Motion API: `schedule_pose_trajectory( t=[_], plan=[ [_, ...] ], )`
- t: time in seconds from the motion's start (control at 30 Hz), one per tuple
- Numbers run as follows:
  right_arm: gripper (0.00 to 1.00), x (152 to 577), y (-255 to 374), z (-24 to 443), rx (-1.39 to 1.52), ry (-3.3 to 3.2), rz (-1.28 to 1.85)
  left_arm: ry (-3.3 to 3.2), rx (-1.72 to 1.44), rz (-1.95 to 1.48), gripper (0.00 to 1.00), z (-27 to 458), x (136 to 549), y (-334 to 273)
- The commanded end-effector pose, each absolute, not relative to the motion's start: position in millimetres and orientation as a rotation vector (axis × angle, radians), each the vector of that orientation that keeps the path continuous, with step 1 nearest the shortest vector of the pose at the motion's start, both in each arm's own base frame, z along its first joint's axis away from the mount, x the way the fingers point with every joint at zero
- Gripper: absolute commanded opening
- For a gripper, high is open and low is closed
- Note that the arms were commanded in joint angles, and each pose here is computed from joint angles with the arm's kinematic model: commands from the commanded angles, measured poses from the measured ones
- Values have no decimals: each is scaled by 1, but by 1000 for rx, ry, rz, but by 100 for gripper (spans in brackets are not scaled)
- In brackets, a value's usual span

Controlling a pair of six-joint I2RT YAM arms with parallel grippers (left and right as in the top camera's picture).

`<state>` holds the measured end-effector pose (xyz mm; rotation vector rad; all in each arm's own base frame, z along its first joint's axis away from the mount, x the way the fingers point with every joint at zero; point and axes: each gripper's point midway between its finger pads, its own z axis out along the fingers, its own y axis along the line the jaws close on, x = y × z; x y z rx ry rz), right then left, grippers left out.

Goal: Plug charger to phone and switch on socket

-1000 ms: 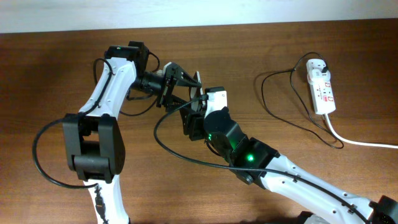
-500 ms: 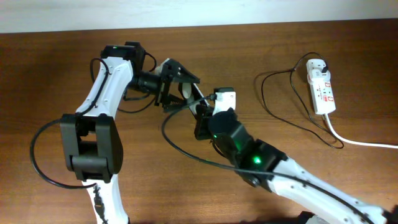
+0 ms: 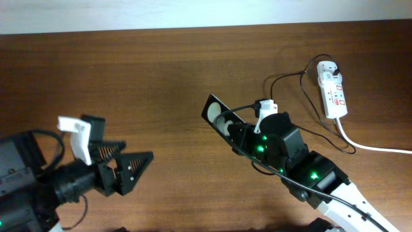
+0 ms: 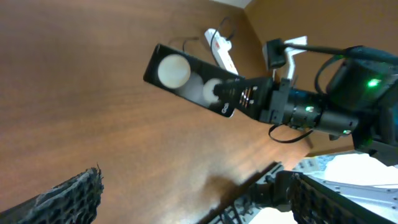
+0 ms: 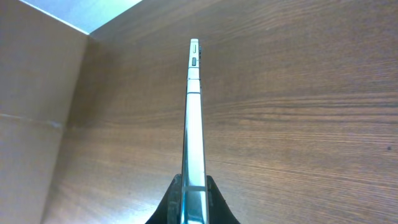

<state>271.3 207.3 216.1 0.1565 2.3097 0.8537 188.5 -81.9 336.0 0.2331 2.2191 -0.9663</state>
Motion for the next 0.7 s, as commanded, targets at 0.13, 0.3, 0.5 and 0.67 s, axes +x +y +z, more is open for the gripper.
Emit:
schedule_pose_trajectory(
  t=[0.13, 0.3, 0.5, 0.67],
  plan=[
    [4, 265, 211, 235, 141, 2257, 941, 2104, -425, -1750, 99, 191, 235, -73],
    [4, 278, 220, 225, 434, 2150, 1170, 2048, -797, -2093, 99, 139, 259, -64],
    [4, 286, 262, 197, 429, 2161, 1438, 1982, -601, -2044, 99, 138, 282, -52],
    [4, 291, 266, 201, 413, 2133, 1456, 2161, -583, -1850, 99, 140, 349, -60]
  ],
)
